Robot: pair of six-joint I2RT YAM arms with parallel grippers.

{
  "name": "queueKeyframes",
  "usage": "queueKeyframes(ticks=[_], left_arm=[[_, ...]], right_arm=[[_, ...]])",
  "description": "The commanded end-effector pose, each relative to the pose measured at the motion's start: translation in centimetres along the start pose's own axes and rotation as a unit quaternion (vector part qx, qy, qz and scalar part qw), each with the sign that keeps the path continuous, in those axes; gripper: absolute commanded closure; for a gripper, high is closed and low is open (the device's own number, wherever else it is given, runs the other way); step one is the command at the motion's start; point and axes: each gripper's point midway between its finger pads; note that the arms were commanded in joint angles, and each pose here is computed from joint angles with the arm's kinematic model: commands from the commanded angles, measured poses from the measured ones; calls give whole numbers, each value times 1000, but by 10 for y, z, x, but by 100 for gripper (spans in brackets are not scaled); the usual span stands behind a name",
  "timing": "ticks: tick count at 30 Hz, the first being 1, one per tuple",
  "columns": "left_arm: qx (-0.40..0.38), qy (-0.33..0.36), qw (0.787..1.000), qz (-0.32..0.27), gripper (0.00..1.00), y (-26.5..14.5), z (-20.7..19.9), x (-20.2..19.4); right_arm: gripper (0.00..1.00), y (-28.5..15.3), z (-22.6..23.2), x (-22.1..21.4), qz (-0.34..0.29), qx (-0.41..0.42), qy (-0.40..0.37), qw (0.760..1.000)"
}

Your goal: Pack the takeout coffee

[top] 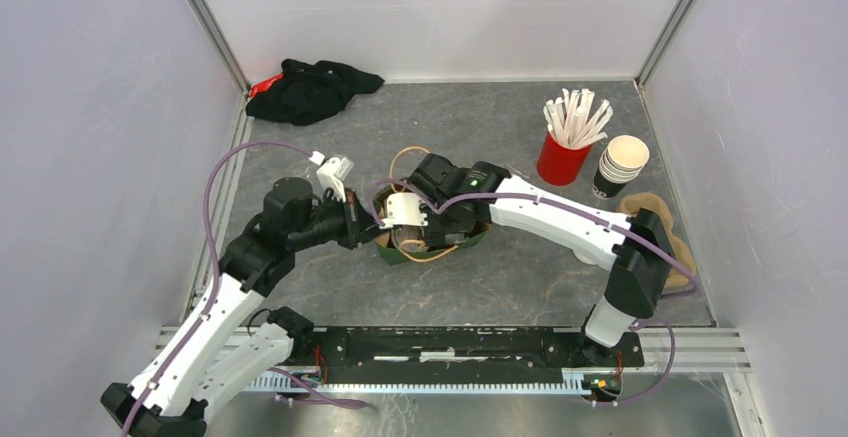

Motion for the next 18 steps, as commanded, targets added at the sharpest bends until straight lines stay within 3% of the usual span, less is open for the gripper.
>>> queueKeyframes(ticks=[1, 4, 10, 13, 18], left_arm=[[36, -41, 998, 1, 98, 2, 8, 17], [84, -51, 995, 0, 98, -1, 22, 21], [91, -41, 995, -14, 98, -2, 24, 32], [88, -32, 996, -4, 98, 2, 24, 34], [92, -25, 995, -4, 98, 4, 26, 36]], right_arm=[[74, 27, 5, 0, 24, 27, -4, 999], [74, 43, 2, -5, 21, 36, 8, 999], [72, 71, -22, -3, 18, 24, 31, 999], [60, 65, -29, 15, -3, 26, 48, 999], [35, 41, -28, 9, 2, 17, 53, 998]])
Point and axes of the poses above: each gripper's point midway between its finger pads, its own y axis out along the fingers, its own z axis along the line the jaws close on, x = y × z, and after that the axes turned 10 degrees about y, right-handed
